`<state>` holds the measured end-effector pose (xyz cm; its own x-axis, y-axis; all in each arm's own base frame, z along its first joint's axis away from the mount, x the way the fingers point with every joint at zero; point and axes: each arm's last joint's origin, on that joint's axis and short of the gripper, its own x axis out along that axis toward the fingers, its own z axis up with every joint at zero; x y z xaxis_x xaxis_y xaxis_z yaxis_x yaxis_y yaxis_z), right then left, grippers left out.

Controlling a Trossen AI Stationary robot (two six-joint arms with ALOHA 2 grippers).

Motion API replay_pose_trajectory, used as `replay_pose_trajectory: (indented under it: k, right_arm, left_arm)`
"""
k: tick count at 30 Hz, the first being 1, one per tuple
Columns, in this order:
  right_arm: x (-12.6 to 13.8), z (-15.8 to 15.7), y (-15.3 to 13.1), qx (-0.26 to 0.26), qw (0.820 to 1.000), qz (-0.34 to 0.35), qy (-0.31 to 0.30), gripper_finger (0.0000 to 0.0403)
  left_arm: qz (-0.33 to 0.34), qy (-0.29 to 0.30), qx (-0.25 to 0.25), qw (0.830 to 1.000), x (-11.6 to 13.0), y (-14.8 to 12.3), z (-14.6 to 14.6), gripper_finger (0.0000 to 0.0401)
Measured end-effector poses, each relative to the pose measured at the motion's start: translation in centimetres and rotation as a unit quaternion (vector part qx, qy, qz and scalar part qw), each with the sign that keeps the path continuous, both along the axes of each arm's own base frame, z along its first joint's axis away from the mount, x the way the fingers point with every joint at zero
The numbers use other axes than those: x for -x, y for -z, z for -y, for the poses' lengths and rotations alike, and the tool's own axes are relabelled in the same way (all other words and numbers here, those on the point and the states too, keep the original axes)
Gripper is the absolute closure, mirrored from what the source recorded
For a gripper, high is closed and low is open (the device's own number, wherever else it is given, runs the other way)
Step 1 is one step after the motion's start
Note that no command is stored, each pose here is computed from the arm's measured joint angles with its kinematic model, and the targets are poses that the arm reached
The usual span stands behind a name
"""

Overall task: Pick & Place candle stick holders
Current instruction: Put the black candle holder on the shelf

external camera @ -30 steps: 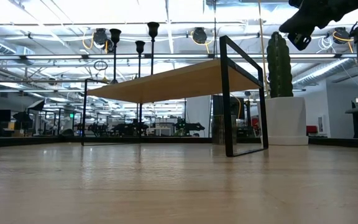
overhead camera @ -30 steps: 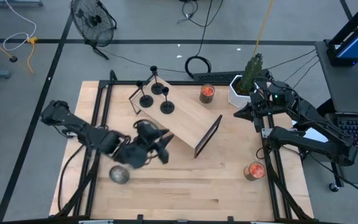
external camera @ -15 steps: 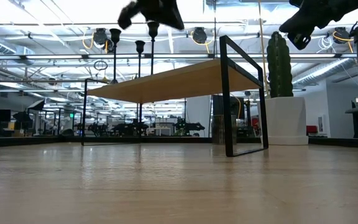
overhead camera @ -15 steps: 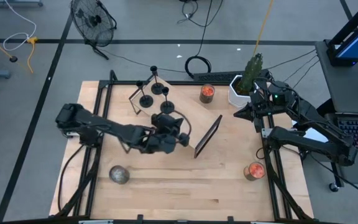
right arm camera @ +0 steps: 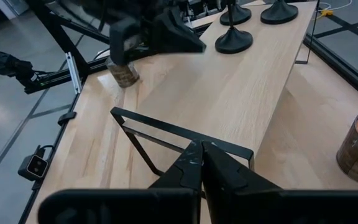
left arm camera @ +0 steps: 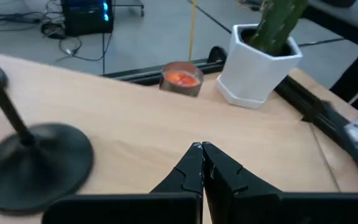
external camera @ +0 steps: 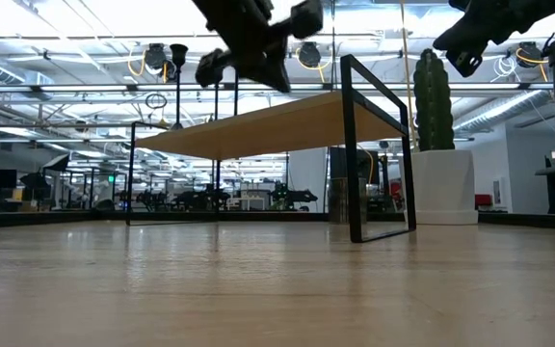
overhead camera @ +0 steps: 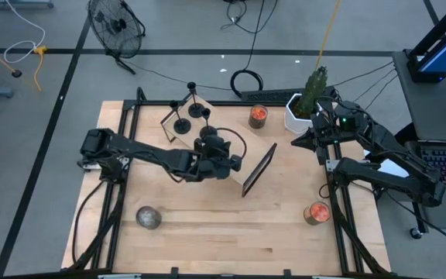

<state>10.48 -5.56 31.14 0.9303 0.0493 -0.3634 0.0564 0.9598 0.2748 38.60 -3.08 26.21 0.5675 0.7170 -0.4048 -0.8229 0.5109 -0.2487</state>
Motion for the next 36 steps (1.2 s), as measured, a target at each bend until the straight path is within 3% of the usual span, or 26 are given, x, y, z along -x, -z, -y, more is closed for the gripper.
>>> replay_pose_trajectory:
  k: [17,36]
  right_arm:
    - [0.0,0.0,0.0,-0.002,1.0,-0.002,0.0,0.0403]
    - [0.0,0.0,0.0,-0.003,1.0,-0.002,0.001,0.0403]
  left_arm:
    - [-0.025,-0.064,0.054,0.996,0.3,2.1,-2.8,0.04]
    - [-0.047,-0.088,0.061,0.993,0.7,2.4,-4.4,0.04]
